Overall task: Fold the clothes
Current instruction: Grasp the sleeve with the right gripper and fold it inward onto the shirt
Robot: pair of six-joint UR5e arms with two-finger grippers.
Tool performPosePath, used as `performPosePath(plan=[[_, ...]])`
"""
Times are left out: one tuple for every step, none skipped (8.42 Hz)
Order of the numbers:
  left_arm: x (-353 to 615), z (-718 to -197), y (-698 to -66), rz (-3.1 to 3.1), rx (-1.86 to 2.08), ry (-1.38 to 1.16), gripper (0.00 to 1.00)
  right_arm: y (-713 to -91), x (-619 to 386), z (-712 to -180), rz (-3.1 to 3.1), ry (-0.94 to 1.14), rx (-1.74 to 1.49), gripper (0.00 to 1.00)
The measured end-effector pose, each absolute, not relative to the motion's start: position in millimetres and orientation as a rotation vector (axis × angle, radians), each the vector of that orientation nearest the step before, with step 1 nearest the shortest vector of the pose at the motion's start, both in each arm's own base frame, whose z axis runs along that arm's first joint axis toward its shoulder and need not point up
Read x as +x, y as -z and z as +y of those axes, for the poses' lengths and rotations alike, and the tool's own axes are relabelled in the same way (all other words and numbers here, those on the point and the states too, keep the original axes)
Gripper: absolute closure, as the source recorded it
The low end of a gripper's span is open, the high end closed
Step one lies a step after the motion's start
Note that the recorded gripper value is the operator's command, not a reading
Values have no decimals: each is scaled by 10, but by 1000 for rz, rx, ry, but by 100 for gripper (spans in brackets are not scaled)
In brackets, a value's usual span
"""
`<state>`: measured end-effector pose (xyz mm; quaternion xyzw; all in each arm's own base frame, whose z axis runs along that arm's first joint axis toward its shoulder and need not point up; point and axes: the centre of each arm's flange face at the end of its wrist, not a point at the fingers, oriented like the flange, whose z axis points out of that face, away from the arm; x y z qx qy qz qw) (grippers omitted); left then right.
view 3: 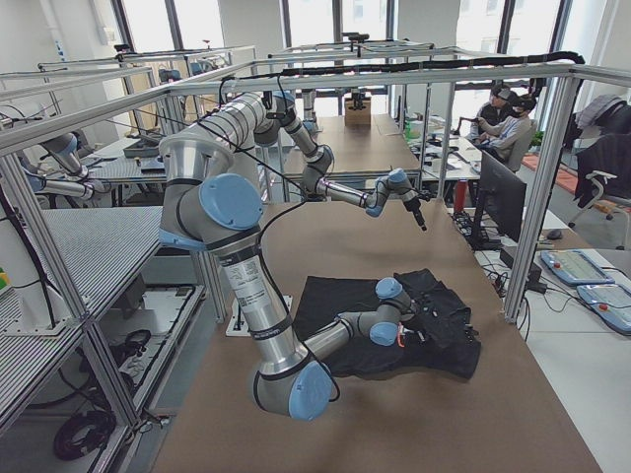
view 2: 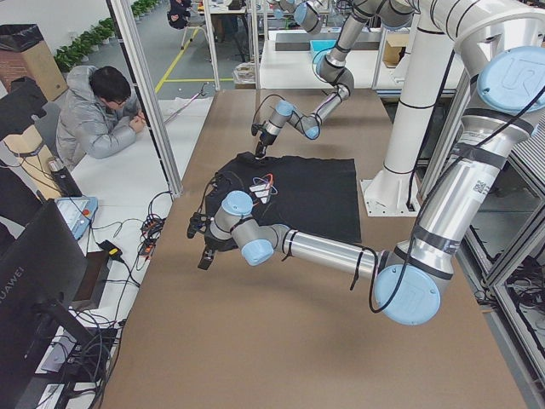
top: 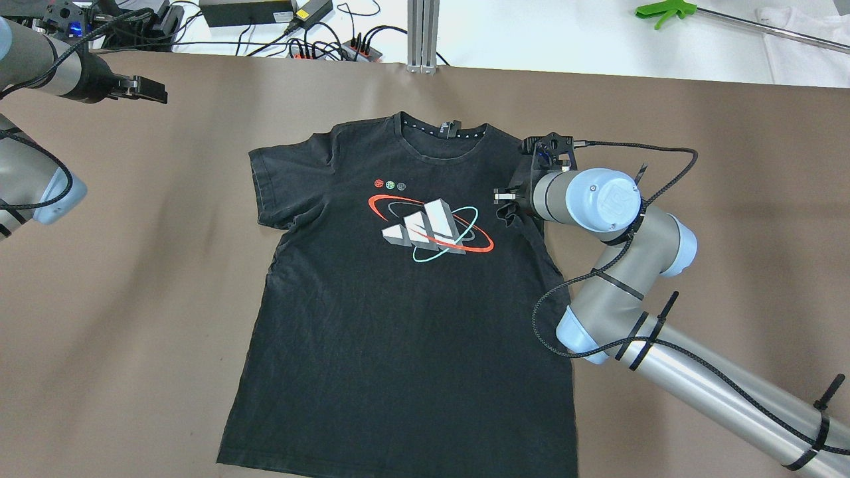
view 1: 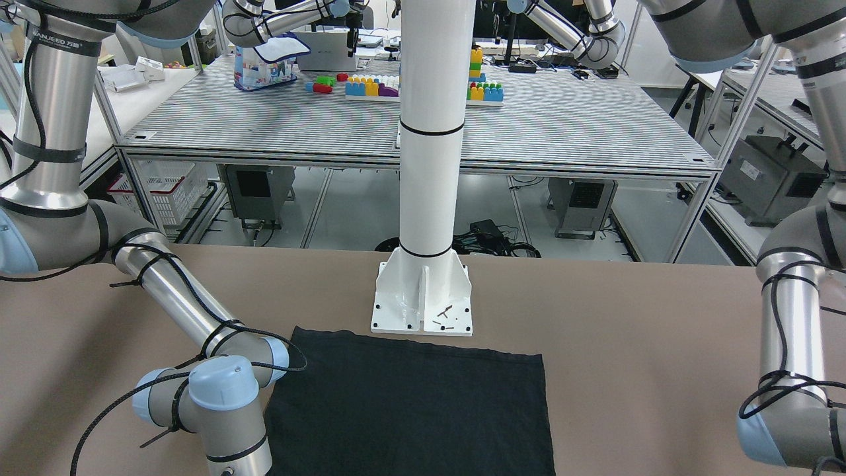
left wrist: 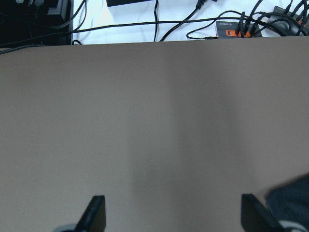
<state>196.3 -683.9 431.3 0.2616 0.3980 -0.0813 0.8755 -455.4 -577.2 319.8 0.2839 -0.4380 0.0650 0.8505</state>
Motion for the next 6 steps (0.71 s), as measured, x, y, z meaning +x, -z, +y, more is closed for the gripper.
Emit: performPosePath(plan=[[1979,-6836,-4310,831,546,168,0,-3218,-4551,-5767,-920,-137,598,5],[1986,-6836,-4305,832,546,168,0,-3225,-4546,-5765,-920,-137,599,6],[1989,-6836,-4303,832,546,168,0,-3212,-4544,-5764,-922,-138,601,6],[1992,-6835,-4301,832,546,167,0,-3197,-4544,-5763,-925,-141,601,6],[1992,-6835,-4295,833,547,167,0,-3186,-4542,-5762,-930,-150,598,6],[1993,-6834,-4292,834,547,167,0,-3181,-4538,-5760,-934,-158,594,6]])
